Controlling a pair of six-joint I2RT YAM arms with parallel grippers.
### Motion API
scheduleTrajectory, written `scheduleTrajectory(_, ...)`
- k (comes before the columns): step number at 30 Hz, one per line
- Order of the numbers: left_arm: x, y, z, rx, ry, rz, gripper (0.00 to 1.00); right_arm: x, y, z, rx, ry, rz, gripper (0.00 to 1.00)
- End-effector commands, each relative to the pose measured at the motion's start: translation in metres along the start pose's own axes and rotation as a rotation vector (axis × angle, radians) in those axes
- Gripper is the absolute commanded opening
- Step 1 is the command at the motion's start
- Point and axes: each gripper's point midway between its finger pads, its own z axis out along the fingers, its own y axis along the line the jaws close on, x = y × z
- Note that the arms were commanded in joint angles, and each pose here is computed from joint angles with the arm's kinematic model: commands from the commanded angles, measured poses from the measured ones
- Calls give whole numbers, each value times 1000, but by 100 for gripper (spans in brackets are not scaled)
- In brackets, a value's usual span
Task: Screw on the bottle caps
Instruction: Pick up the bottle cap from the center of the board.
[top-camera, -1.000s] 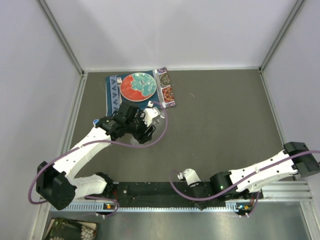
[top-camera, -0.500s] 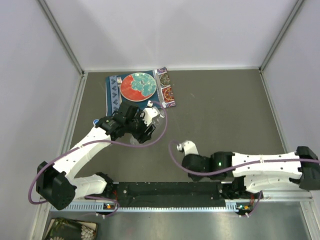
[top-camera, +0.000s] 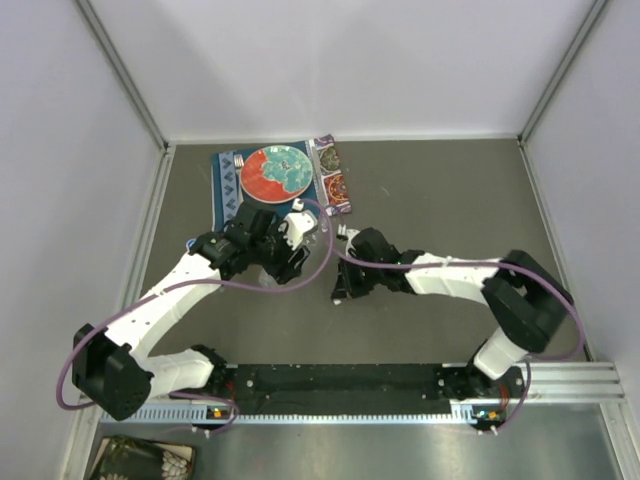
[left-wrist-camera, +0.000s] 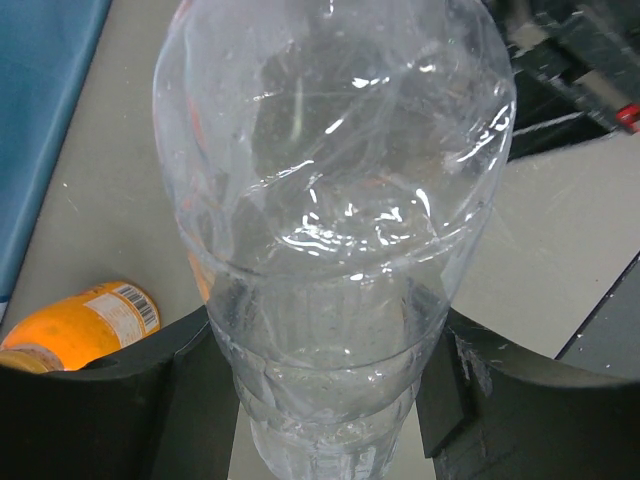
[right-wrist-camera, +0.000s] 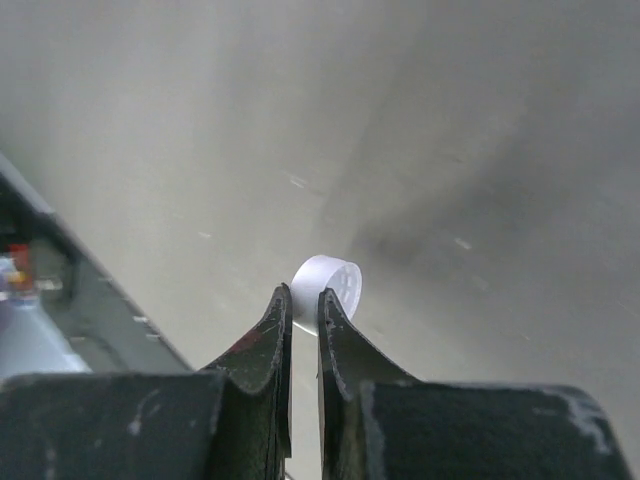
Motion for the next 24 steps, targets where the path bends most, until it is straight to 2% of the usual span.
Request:
scheduleTrajectory(1, -19, 4, -11, -24, -68, 27, 34, -48, 71, -2, -502, -107, 99, 0)
scheduleTrajectory(4, -17, 6, -11, -38, -62, 24, 34, -56, 61, -6, -544, -118, 172, 0)
scheduleTrajectory(10, -28, 22, -11, -115, -70, -28, 34, -38, 44, -11, -457, -74, 145, 0)
scheduleTrajectory(17, -23, 23, -8, -113, -56, -87, 34, -42, 18, -32, -404, -158, 248, 0)
scheduleTrajectory(20, -19, 20, -9, -104, -58, -82, 34, -47, 3, -23, -354, -150, 284, 0)
scheduleTrajectory(24, -23, 12, -11, -65, -80, -86, 34, -59, 7, -3, -405, -128, 322, 0)
